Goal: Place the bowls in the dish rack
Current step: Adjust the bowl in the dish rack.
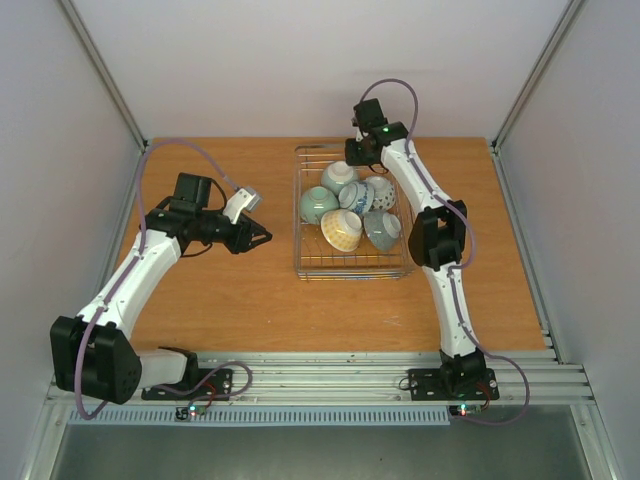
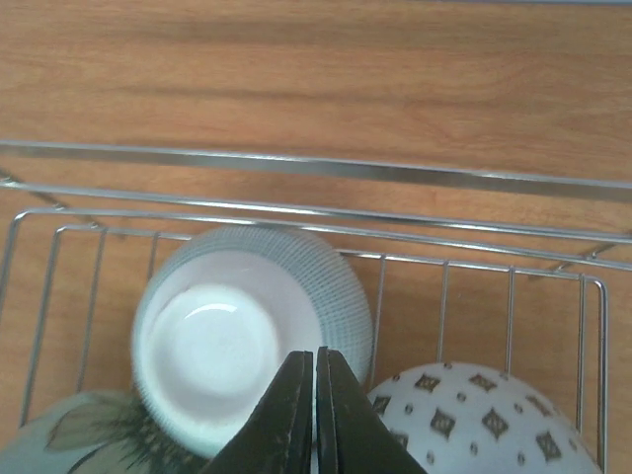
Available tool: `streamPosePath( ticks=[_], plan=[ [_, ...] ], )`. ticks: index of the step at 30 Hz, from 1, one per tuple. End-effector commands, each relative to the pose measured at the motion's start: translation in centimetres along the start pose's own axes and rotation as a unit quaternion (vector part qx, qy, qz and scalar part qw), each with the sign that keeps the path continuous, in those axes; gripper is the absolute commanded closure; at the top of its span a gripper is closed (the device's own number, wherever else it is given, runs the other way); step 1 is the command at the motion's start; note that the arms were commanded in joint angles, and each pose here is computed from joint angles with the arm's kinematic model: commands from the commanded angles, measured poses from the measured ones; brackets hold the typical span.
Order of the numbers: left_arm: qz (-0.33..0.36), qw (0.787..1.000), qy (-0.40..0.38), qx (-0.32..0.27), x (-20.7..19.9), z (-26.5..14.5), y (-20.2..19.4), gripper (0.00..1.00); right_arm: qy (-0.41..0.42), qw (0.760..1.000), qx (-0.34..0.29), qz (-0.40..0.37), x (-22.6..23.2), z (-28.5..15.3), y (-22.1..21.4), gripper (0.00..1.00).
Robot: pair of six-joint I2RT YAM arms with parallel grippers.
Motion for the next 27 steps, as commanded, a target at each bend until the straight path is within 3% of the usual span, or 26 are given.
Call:
streamPosePath(
  ticks=[1, 15, 27],
  plan=[
    [0.013, 1.000, 0.011, -0.010, 0.1, -0.4, 0.3, 0.69, -0.029, 0.999, 0.021, 0.007, -1.3, 2.1, -0.6, 0.95],
    [0.014, 1.000, 0.015, -0.006, 0.4, -0.2, 0.0, 0.69, 0.030, 0.998, 0.052, 0.007, 0.1, 4.0, -1.9, 0.97],
    [0.011, 1.000, 0.016, 0.001, 0.7, 0.0, -0.2, 0.69, 0.090, 0.992, 0.071, -0.059, 4.5, 4.2, -3.4, 0.98]
  ],
)
Point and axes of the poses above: each gripper's point midway between its finger pads, its own z axis out along the fingers, its own x axis along the line the jaws close on, y = z × x, the point moved 6 cm from there along -z, back along the fingers
